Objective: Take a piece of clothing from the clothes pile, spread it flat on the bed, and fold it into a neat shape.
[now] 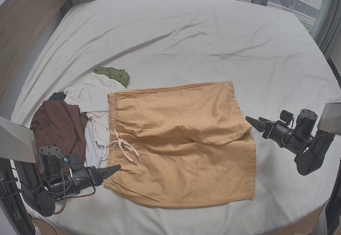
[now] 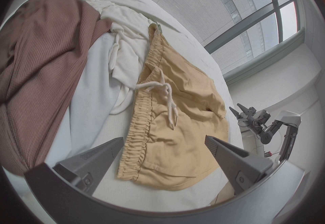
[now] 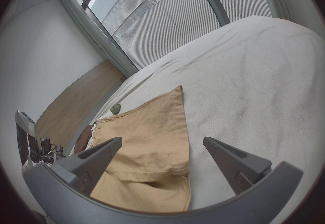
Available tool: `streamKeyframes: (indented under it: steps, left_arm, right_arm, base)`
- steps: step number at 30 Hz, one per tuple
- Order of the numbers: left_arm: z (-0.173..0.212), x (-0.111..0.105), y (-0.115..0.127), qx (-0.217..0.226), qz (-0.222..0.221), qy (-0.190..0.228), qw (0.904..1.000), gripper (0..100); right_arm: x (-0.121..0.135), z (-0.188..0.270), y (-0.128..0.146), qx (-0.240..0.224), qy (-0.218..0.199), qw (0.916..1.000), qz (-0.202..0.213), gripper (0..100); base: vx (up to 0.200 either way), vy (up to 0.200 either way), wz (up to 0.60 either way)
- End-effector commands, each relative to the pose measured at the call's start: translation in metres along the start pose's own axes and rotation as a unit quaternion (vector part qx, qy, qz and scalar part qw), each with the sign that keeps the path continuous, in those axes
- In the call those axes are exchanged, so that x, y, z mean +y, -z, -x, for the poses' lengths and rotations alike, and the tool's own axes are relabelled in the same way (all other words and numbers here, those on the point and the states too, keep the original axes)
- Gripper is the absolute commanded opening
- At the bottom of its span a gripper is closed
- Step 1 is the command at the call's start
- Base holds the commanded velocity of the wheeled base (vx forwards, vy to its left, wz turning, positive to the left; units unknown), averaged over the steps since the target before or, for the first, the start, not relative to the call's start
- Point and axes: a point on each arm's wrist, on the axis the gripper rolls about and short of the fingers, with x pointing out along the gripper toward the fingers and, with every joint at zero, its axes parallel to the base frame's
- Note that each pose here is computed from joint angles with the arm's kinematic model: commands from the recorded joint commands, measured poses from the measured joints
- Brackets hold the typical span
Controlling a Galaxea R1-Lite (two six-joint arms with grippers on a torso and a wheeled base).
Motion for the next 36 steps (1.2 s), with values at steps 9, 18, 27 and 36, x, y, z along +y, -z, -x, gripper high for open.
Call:
streamKeyframes:
  steps: [9, 18, 27, 36]
  left_arm:
    - [0.005, 0.010, 0.023, 0.056, 0.031, -0.029, 0.9975, 100]
    - [0.003, 0.020, 0.028, 0.066, 0.044, -0.046, 0.9958, 100]
    - [-0.008, 0.022, 0.024, 0.058, 0.039, -0.037, 0.9968, 100]
    - [-0.013, 0.021, 0.020, 0.049, 0.036, -0.031, 0.9977, 100]
  right_arm:
    - [0.008, 0.002, -0.010, -0.014, -0.009, 0.9998, 0.009, 100]
    - [0.011, 0.001, -0.009, -0.013, -0.014, 0.9998, 0.010, 100]
    - [0.011, 0.001, -0.009, -0.013, -0.014, 0.9998, 0.010, 100]
    - [0.010, 0.001, -0.009, -0.012, -0.013, 0.9998, 0.009, 100]
  base:
    - [0.000, 0.000, 0.00]
    - [0.000, 0.000, 0.00]
    - [0.000, 0.000, 0.00]
    - [0.000, 0.000, 0.00]
